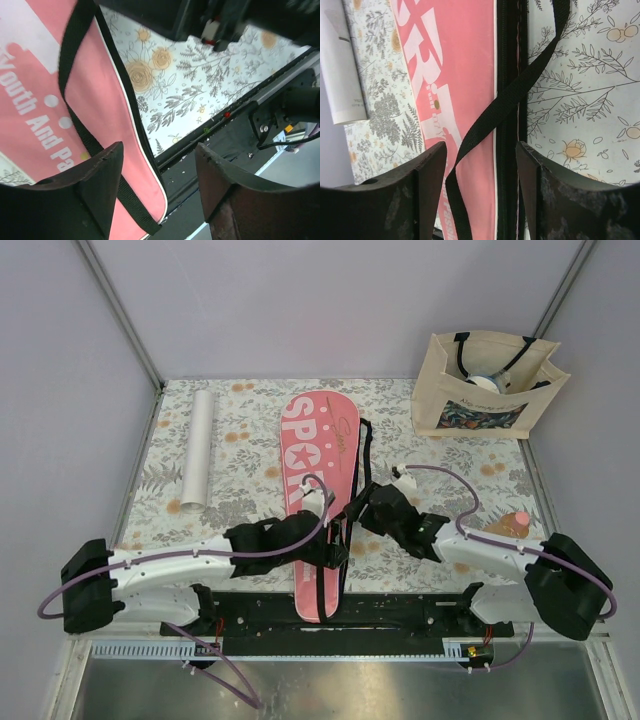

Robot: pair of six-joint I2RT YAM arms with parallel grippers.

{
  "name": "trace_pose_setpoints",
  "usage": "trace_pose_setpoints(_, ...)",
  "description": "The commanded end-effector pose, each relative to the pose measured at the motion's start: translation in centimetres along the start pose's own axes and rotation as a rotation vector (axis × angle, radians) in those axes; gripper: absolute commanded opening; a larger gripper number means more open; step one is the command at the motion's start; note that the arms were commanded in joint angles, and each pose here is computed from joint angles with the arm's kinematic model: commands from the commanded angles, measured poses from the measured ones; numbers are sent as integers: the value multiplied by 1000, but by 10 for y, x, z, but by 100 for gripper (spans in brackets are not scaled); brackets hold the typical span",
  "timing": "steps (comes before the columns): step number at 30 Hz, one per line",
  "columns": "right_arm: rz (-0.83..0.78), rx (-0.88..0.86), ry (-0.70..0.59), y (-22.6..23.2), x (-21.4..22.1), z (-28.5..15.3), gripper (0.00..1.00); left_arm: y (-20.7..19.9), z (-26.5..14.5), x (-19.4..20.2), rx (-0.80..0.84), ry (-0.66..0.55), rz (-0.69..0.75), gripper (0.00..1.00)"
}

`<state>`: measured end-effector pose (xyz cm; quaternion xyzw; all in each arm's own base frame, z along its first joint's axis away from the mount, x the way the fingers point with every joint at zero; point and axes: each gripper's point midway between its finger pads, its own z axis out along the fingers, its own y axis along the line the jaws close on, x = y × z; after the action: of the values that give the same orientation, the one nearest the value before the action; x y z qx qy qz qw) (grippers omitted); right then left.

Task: Pack up the badminton gear

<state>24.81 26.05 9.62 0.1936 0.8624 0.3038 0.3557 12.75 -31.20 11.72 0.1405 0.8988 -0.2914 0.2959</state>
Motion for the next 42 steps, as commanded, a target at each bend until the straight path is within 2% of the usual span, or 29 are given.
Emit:
trace_pose_setpoints(1, -15, 18, -48, 9, -14, 15, 66, 12, -20, -35, -36, -94, -10, 63)
trace_pose_setpoints(8, -22, 48, -36, 9, -12, 47, 63, 71, -25, -46, -165, -98, -72, 67)
trace_pose_setpoints(14, -59, 107, -64, -13, -19, 36, 42, 98, -14, -35, -184, -91, -146, 68)
trace_pose_setpoints(18, -118, 169, -88, -40, -20, 26, 34, 126, 4, -12, -254, -33, -193, 66)
trace_pose_setpoints(22, -134, 223, -76, -68, -15, 24, 27, 131, 12, 0, -264, 1, -219, 65)
trace_pose_setpoints(25, -130, 177, -68, -62, -15, 22, 29, 130, 12, 2, -255, 4, -224, 63)
trace_pose_setpoints(28, -122, 106, -45, -35, -19, 17, 36, 127, 9, -3, -246, -3, -215, 63)
trace_pose_setpoints(35, -79, -74, 17, 27, -10, -1, 45, 131, 7, -2, -257, -13, -230, 63)
trace_pose_setpoints(42, -48, -106, 128, 44, 30, 2, 50, 129, 9, 3, -219, -11, -263, 63)
